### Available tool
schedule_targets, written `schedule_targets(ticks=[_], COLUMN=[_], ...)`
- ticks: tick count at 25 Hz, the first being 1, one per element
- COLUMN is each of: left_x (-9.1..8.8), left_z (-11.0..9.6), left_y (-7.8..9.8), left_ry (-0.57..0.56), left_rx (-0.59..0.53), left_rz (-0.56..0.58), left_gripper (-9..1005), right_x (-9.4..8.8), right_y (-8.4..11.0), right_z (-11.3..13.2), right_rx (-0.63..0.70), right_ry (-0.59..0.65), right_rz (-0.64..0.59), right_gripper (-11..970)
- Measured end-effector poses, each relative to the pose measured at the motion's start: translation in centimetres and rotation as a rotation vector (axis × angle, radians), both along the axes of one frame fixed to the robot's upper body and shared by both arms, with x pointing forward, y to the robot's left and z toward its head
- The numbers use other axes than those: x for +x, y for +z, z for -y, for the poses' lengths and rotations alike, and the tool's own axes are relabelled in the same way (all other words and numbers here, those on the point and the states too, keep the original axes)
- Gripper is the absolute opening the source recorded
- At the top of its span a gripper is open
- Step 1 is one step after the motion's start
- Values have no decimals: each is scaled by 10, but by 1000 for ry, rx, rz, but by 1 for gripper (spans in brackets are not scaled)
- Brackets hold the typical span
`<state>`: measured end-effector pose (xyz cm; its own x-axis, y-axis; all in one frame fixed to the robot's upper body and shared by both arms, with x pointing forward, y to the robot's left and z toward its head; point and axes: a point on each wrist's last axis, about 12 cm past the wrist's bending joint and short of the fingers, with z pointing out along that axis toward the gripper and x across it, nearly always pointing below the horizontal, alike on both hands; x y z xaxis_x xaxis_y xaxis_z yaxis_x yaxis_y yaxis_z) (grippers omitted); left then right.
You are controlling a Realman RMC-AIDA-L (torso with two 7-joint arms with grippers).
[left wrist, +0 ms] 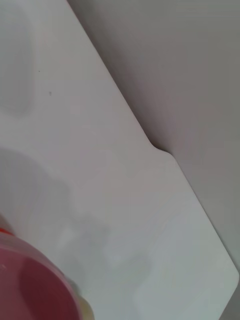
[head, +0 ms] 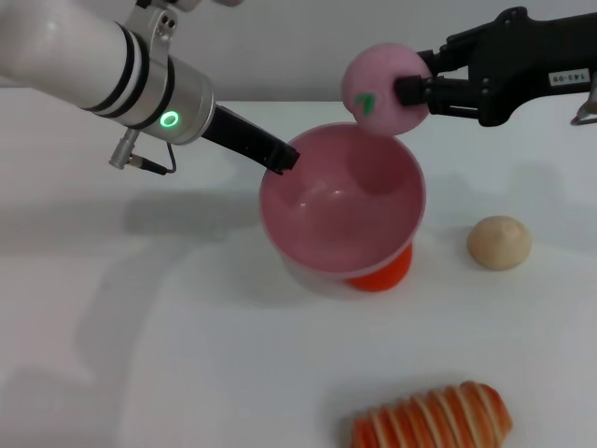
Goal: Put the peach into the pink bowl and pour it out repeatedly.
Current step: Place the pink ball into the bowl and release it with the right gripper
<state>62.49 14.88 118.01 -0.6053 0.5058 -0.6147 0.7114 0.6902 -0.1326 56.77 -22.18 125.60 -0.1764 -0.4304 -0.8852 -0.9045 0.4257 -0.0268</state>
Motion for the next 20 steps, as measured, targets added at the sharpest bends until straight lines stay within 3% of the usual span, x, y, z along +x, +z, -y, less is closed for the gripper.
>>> schedule_targets(ticks=[10,12,17,20], left_x=[0,-1,-1,0], left_z=[3,6,14,18], left_y=[-1,-2,0,3], left_ry=[-3,-15,-31,-33], left_rx=[3,9,14,6], left_rz=[8,17,70,129], left_gripper=[41,41,40,41], right_x=[0,-1,-14,-30], right_y=[-2,-2,-10,-26], right_z=[16,25,65,92], right_rx=[41,65,307,475], right_ry=[-53,-82,-130,-162], right_rz=[31,50,197,365], right_gripper=[434,444,458,458])
